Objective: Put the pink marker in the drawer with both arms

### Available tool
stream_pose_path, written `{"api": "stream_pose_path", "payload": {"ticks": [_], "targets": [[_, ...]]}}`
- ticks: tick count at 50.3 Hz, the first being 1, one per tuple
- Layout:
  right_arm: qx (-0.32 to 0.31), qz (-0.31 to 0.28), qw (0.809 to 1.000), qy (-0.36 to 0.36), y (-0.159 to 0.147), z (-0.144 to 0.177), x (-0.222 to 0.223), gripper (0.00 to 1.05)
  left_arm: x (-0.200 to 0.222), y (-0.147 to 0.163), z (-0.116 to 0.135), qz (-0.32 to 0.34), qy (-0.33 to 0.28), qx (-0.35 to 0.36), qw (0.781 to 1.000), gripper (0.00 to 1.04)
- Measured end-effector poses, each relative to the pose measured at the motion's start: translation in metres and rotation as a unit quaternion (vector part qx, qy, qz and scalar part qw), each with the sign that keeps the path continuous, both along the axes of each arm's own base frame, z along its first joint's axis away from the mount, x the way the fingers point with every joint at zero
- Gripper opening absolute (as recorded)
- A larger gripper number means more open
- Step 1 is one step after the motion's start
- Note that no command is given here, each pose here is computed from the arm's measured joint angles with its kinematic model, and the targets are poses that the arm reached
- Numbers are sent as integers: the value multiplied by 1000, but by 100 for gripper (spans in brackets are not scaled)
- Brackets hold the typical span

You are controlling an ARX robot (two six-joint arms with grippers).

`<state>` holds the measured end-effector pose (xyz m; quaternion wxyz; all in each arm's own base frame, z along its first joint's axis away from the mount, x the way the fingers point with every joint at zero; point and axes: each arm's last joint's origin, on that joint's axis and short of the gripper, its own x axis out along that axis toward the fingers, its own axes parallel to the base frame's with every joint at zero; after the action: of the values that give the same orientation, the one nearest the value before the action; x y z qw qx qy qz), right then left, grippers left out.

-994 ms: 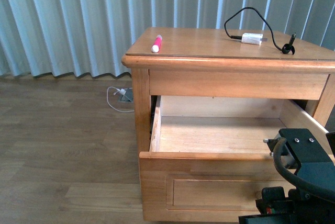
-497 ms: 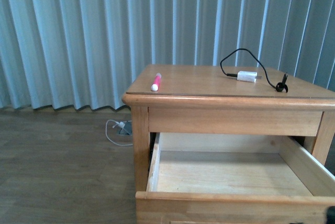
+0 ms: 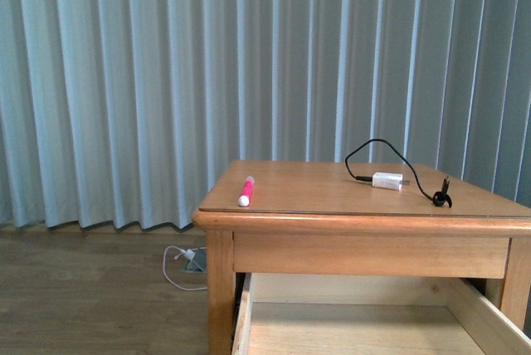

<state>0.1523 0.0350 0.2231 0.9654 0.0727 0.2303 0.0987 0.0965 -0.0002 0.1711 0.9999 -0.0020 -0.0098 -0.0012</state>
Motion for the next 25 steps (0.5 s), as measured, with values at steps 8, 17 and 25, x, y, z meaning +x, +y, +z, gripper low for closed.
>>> {"api": "stream_pose_path", "payload": {"ticks": [8, 17, 25], "targets": [[0, 0, 1000, 0, 0, 0, 0, 96, 0, 0, 0, 0, 0, 0, 1000, 99], [0, 0, 1000, 0, 0, 0, 0, 96, 0, 0, 0, 0, 0, 0, 1000, 99], [0, 0, 1000, 0, 0, 0, 0, 96, 0, 0, 1, 17, -3, -5, 1000, 99]]}}
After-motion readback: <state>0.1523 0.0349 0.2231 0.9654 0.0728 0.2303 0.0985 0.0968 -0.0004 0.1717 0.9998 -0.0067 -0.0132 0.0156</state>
